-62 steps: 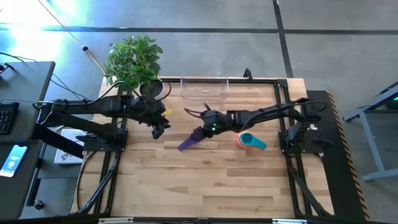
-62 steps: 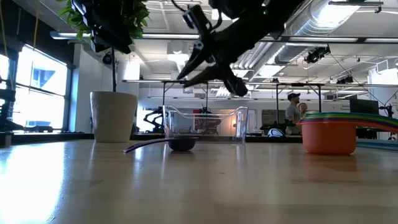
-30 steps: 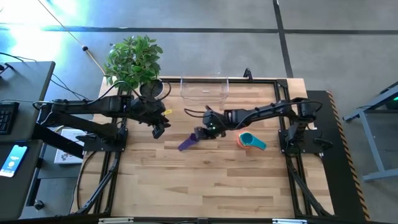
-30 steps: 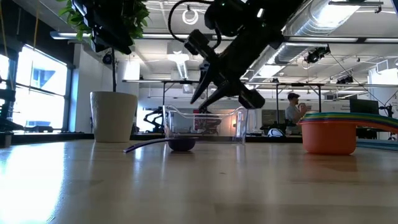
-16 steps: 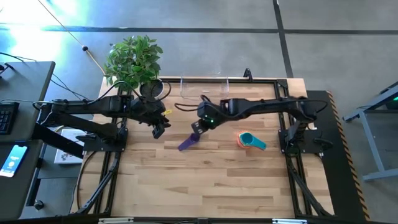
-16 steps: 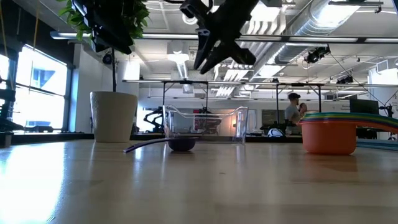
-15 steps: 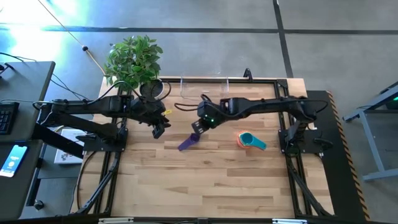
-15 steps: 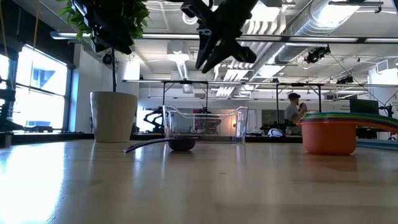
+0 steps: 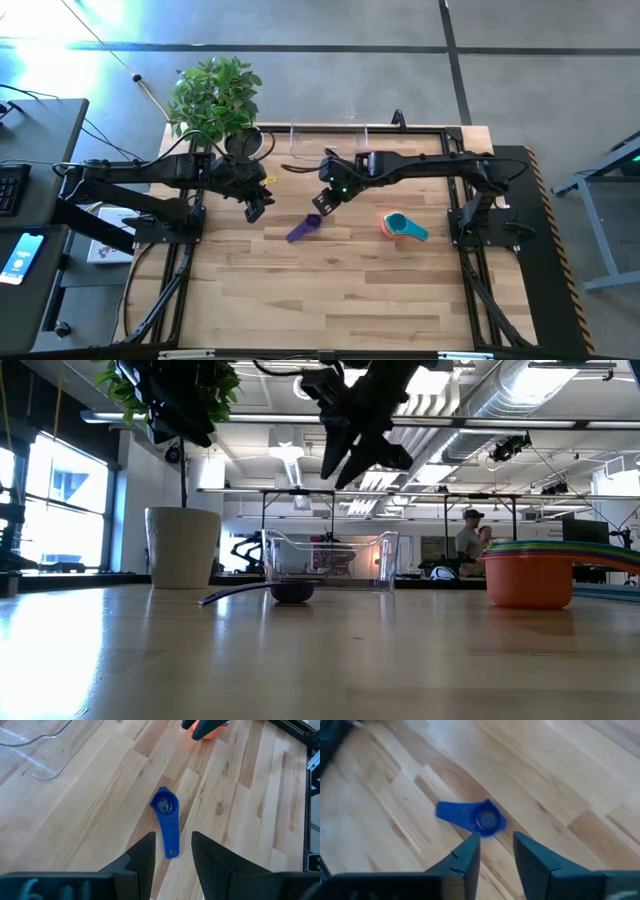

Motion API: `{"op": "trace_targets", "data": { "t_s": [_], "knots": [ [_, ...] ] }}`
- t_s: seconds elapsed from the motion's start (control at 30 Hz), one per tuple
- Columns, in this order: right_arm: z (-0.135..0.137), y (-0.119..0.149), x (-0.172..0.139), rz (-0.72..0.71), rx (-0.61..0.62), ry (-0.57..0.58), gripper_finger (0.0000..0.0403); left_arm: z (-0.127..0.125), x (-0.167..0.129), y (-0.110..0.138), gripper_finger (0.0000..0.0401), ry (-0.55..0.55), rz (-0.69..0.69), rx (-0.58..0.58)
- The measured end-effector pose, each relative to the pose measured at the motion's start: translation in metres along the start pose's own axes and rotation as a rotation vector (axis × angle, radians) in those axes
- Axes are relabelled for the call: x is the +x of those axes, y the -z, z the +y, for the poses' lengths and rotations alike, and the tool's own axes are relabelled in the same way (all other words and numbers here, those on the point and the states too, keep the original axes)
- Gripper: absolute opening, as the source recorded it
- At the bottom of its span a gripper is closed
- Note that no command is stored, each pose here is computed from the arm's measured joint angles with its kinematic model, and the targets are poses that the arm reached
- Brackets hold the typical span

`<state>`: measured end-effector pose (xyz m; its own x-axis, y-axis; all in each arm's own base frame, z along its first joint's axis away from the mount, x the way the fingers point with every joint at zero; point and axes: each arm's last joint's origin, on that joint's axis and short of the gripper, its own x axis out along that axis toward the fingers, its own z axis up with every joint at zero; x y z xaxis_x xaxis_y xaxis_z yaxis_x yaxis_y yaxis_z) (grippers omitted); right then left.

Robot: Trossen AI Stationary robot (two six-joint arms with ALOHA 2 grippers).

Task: Nest measuring cups in basket
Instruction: Stack the violet measuring cup on top of the light blue measuring cup

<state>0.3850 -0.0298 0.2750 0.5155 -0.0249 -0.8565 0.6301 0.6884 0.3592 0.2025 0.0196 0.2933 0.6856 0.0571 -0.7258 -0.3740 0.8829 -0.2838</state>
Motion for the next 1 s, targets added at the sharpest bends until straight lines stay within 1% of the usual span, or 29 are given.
{"op": "trace_targets", "data": {
  "t_s": [0.13, 0.27, 0.33, 0.5, 0.73, 0.93, 1.0],
  "knots": [
    [-0.008, 0.001, 0.005, 0.016, 0.04, 0.024, 0.0142, 0.0, 0.0, 0.0, 0.0117, 0.0, 0.0, 0.009],
    [-0.01, 0.0, 0.008, -0.003, 0.221, 0.046, 0.0162, 0.0, 0.0, 0.0, 0.0117, -0.015, -0.007, 0.008],
    [-0.01, 0.0, 0.01, -0.005, 0.268, 0.053, 0.0164, 0.001, 0.0, 0.0, 0.0117, -0.022, -0.009, 0.008],
    [-0.008, 0.006, 0.026, 0.023, 0.332, 0.082, 0.0165, 0.001, 0.0, 0.0, 0.0117, -0.024, -0.011, 0.008],
    [-0.002, 0.02, 0.056, 0.088, 0.403, 0.126, 0.0165, 0.001, 0.0, 0.0, 0.0117, -0.024, -0.011, 0.007],
    [0.005, 0.028, 0.073, 0.078, 0.457, 0.145, 0.0165, 0.001, 0.0, 0.0, 0.0117, -0.024, -0.011, 0.007],
    [0.007, 0.03, 0.079, 0.076, 0.455, 0.14, 0.0165, 0.001, 0.0, 0.0, 0.0117, -0.023, -0.012, 0.007]
  ]
}}
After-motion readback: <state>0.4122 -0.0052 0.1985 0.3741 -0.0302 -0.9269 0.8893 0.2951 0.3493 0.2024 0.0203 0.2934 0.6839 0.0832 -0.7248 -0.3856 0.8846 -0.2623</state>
